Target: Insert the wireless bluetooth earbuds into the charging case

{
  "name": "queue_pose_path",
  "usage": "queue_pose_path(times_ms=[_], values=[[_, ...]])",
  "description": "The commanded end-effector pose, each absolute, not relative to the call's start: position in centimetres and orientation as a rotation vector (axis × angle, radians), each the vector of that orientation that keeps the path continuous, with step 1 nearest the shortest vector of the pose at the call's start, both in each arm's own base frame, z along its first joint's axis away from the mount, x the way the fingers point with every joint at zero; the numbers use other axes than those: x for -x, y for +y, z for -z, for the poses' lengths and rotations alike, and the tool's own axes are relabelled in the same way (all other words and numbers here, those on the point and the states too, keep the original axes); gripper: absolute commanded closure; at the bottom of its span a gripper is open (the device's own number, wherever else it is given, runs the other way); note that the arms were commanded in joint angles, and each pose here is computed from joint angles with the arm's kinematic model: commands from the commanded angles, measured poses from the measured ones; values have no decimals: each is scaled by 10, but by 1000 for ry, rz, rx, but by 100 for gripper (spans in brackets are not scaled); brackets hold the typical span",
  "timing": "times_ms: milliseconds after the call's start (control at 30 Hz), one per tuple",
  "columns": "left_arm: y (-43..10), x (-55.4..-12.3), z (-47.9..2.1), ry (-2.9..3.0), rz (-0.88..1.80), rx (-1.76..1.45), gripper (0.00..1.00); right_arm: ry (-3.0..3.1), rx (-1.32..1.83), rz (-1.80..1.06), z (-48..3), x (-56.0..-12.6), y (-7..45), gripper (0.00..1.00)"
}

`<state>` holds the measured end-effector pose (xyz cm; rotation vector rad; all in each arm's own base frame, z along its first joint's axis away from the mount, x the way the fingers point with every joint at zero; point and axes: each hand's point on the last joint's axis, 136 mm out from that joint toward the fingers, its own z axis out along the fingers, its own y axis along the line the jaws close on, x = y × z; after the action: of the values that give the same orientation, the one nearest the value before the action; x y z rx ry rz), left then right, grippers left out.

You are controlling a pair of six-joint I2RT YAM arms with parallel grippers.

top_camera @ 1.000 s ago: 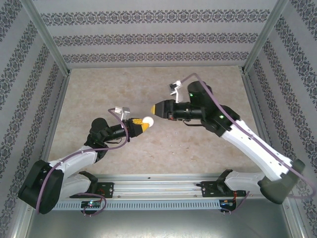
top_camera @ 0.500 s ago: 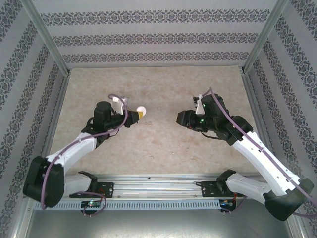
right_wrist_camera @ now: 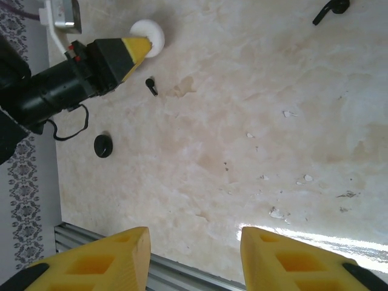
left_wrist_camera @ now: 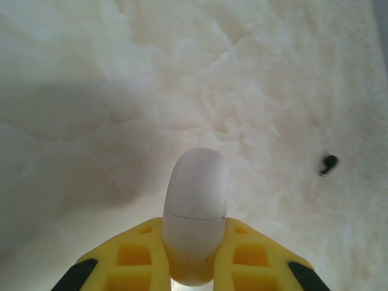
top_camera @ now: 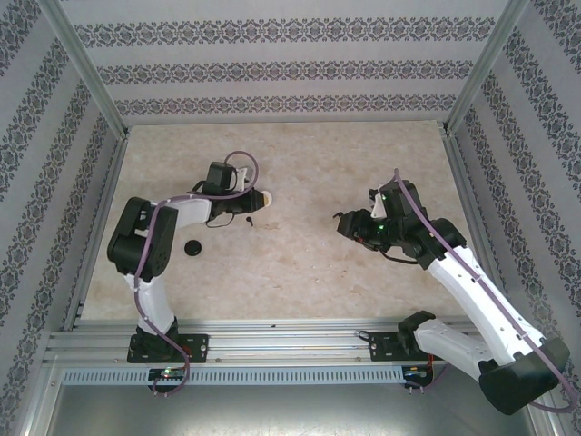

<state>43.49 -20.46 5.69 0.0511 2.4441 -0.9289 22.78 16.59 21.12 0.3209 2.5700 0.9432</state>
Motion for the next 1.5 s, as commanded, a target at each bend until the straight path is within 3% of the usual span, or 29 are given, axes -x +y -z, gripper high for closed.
queue_pose_path(times_ms=[0,267,633,833,1200,1467], values=[[-209,-447,-44,2482,803,-110,86,2610,-296,-948,-204,-216,161,56],[-198,-453,-31,2571,601,-142,56,2606,-311,-973,-204,-218,153,56],[-166,-434,-92,2483,464,-224,41,2583,-274,-983,-211,-226,157,55],[-101,-403,-103,2521,281,-1,29,2597,-239,-959,-205,-228,159,55],[-13,-307,-59,2776,197,646,25,2657,-127,-969,-193,-236,192,54],[-9,-281,-46,2841,224,789,21,2679,-102,-957,-189,-233,195,53]])
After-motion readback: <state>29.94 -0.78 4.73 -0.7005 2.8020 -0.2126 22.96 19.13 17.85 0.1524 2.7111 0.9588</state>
